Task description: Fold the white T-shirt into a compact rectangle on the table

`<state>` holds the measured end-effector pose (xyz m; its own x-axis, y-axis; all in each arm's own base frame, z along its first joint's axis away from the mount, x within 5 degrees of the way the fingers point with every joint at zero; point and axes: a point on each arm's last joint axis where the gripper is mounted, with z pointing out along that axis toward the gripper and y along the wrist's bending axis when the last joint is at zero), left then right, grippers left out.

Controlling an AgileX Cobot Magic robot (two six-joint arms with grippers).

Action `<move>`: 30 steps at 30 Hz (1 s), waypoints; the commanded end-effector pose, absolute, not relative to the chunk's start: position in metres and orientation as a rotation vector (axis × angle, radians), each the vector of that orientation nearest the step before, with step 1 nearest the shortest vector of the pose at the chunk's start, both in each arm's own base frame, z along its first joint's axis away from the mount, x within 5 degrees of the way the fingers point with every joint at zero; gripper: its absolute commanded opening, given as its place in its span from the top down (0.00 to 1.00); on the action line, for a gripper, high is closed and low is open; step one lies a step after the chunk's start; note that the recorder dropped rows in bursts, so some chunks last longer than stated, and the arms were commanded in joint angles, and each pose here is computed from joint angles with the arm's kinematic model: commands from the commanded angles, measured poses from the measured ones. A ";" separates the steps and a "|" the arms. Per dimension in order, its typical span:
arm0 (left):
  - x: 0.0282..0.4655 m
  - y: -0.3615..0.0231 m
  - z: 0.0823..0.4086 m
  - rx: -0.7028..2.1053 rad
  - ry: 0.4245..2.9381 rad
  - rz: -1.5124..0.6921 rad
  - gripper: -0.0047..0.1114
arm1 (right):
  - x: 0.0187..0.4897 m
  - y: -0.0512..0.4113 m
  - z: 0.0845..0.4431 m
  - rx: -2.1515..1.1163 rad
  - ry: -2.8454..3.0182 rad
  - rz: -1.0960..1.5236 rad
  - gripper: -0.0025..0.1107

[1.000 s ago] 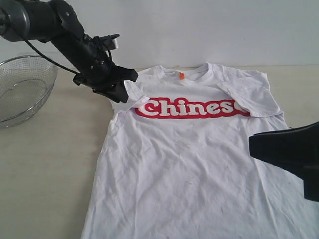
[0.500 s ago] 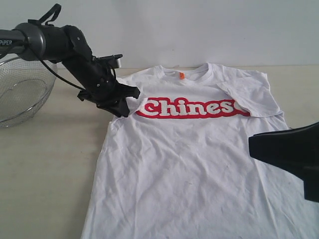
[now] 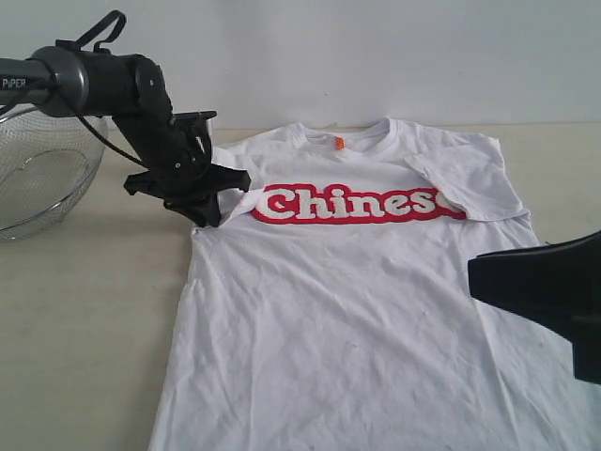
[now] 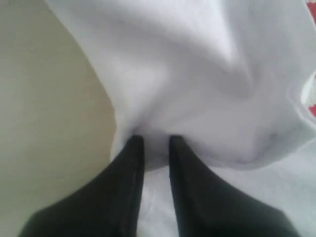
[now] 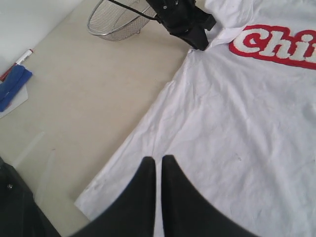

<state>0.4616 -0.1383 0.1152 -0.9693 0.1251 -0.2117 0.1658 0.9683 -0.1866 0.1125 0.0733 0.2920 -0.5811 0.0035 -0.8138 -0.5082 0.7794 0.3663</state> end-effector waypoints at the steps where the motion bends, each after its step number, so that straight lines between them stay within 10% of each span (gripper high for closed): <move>1: 0.460 -0.123 0.114 0.179 2.965 -0.288 0.79 | 0.111 0.073 0.291 -0.386 2.088 0.735 0.98; 15: 0.471 -0.118 0.191 0.121 2.660 -0.334 0.79 | 0.111 0.073 0.292 -0.382 2.088 0.744 0.98; 30: 0.524 -0.132 0.152 0.092 2.543 -0.368 0.81 | 0.111 0.074 0.292 -0.376 2.085 0.756 0.98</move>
<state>0.5180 -0.1284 0.1551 -0.8386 -0.0113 -0.5447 0.1376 0.9630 -0.2318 0.1121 0.0740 0.2925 -0.5873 0.0161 -0.8092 -0.5065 0.7726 0.3829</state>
